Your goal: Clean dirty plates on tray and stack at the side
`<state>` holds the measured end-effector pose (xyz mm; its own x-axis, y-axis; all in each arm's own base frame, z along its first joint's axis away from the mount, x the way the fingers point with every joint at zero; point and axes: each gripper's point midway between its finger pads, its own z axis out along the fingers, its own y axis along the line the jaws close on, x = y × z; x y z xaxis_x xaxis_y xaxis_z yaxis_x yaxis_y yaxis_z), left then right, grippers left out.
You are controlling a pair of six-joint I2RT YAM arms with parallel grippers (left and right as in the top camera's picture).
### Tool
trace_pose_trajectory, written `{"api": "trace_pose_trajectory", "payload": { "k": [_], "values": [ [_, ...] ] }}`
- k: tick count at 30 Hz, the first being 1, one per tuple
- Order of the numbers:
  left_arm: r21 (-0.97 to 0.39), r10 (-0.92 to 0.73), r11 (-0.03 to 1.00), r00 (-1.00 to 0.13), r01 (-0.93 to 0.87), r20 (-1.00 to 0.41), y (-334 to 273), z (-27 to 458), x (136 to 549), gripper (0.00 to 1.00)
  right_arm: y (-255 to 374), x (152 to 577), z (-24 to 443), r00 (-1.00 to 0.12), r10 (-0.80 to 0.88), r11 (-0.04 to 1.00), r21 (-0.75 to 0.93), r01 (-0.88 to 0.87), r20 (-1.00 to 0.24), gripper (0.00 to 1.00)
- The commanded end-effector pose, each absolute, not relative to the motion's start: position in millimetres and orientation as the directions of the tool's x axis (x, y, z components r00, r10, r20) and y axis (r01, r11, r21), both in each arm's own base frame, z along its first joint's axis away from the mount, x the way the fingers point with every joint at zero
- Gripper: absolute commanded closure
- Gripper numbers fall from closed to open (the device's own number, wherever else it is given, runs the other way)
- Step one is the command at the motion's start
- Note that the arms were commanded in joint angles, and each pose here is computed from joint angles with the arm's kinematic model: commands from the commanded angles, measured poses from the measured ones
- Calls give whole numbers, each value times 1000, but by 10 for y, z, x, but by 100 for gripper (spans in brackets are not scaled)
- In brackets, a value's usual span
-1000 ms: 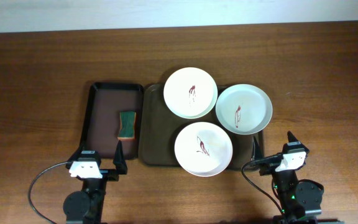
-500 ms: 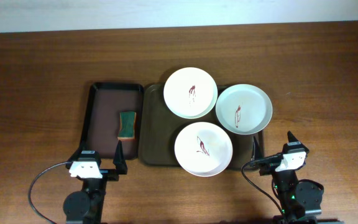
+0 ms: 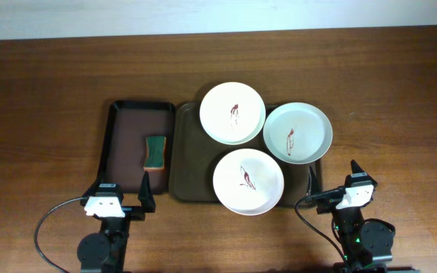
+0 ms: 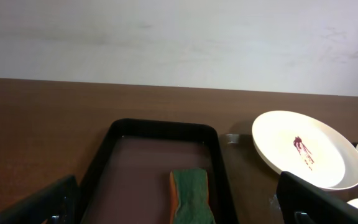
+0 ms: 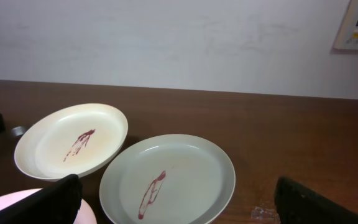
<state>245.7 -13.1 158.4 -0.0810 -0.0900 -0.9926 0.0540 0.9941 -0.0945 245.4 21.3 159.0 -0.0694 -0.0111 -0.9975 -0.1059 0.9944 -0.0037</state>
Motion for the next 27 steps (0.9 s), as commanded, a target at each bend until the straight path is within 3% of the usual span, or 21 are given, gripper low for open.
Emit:
{"api": "trace_pose_trajectory", "payload": {
  "k": [1, 9, 12, 17, 27],
  "values": [
    [-76, -71, 995, -82, 65, -994, -148, 1568, 2455, 0, 221, 2451, 1568, -72, -18, 994, -11, -107, -997, 1],
    [-77, -71, 994, -83, 73, -994, -161, 1569, 2454, 1, 230, 2451, 1571, -71, -15, 994, -6, -112, -997, 1],
    [-78, -72, 994, -86, 73, -994, -162, 1583, 2449, 1, 357, 2435, 1629, -62, 63, 981, 74, -182, -996, 1],
    [-79, -68, 995, -159, 60, -985, -148, 1635, 2415, 1, 360, 2400, 1712, -89, 81, 979, 96, -181, -993, 1],
    [-79, -59, 996, -438, 28, -897, -139, 1823, 2605, 0, 359, 2357, 1909, -358, 67, 980, 128, -150, -931, 1]
  ]
}}
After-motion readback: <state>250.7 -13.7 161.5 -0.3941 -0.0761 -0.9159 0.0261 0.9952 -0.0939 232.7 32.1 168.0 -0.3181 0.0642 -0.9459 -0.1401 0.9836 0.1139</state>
